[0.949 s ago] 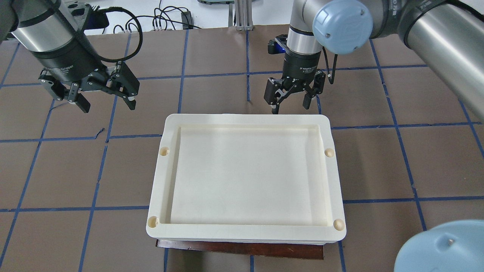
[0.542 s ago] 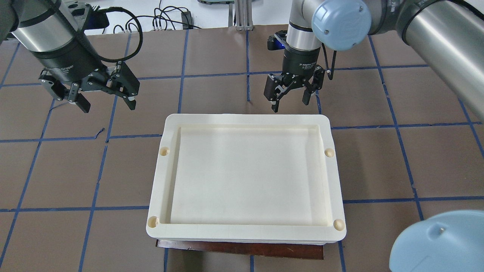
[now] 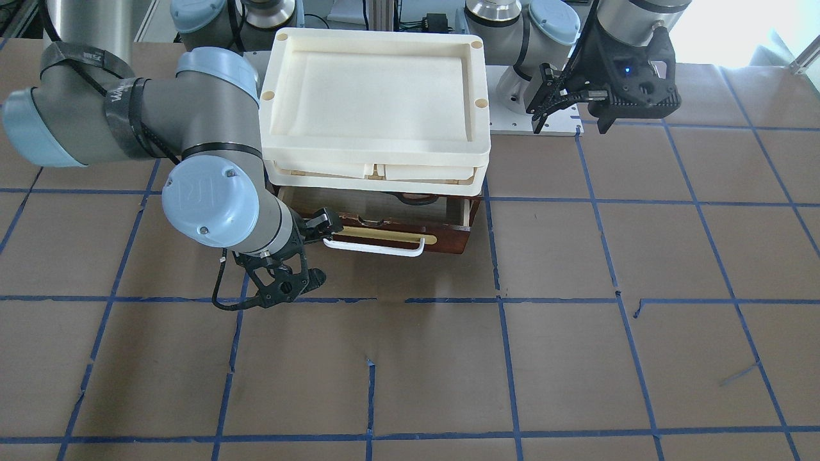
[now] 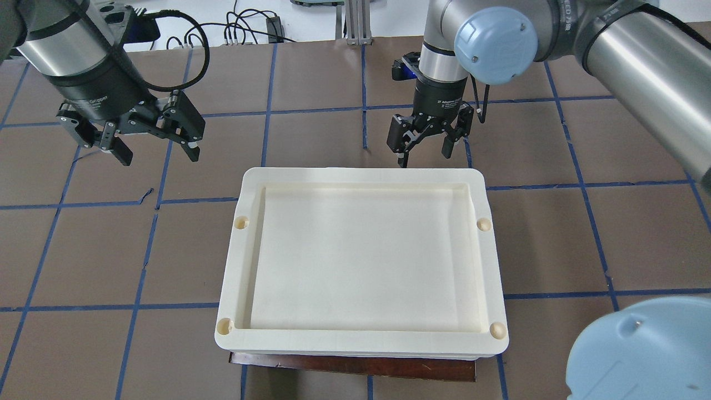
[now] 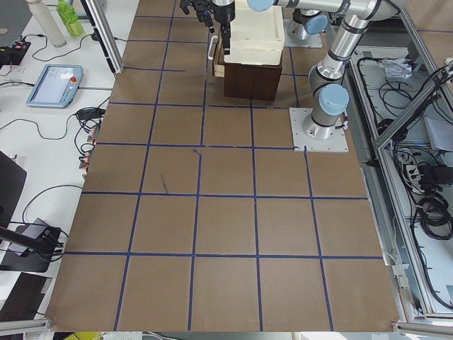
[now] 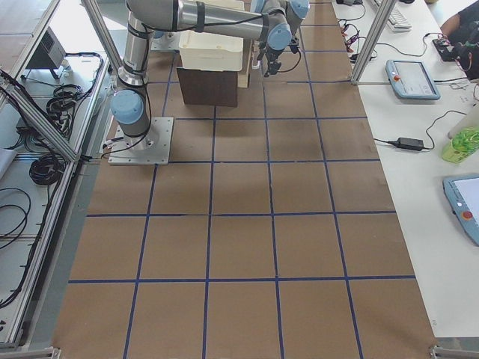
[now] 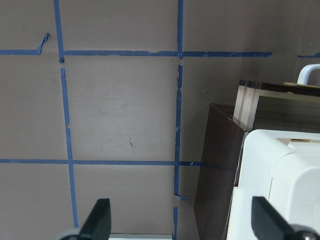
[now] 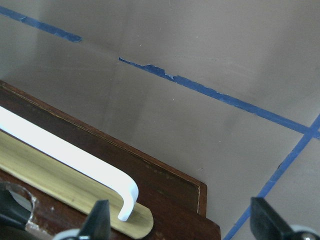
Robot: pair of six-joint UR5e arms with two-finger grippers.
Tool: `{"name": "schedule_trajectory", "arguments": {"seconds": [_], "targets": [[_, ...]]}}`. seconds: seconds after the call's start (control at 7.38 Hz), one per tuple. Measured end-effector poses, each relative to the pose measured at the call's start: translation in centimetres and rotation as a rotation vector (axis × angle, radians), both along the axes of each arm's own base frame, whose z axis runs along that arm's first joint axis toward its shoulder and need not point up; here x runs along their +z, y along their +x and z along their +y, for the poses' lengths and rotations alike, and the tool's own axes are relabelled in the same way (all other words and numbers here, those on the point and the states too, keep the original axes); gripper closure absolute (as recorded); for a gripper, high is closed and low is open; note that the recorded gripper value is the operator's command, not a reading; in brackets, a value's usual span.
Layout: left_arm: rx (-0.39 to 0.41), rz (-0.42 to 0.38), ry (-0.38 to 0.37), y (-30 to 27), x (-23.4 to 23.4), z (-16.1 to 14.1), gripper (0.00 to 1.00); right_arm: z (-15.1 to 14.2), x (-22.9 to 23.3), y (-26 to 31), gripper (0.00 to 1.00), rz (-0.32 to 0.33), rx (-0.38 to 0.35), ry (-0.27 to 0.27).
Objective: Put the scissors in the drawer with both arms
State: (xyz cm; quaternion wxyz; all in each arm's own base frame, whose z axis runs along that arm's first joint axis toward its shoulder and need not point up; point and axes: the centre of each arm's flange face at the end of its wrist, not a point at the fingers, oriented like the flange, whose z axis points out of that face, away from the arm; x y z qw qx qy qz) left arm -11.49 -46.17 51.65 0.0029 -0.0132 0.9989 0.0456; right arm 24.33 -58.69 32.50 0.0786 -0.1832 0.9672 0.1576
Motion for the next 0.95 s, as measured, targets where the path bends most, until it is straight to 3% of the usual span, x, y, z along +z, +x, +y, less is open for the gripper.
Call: {"name": "schedule_trajectory", "arguments": {"seconds": [0.95], "targets": [[0.001, 0.000, -0.002, 0.0, 0.1, 0.0, 0.00, 2.0, -1.2, -0.3, 0.03, 0.012, -0.017, 0.054]]}}
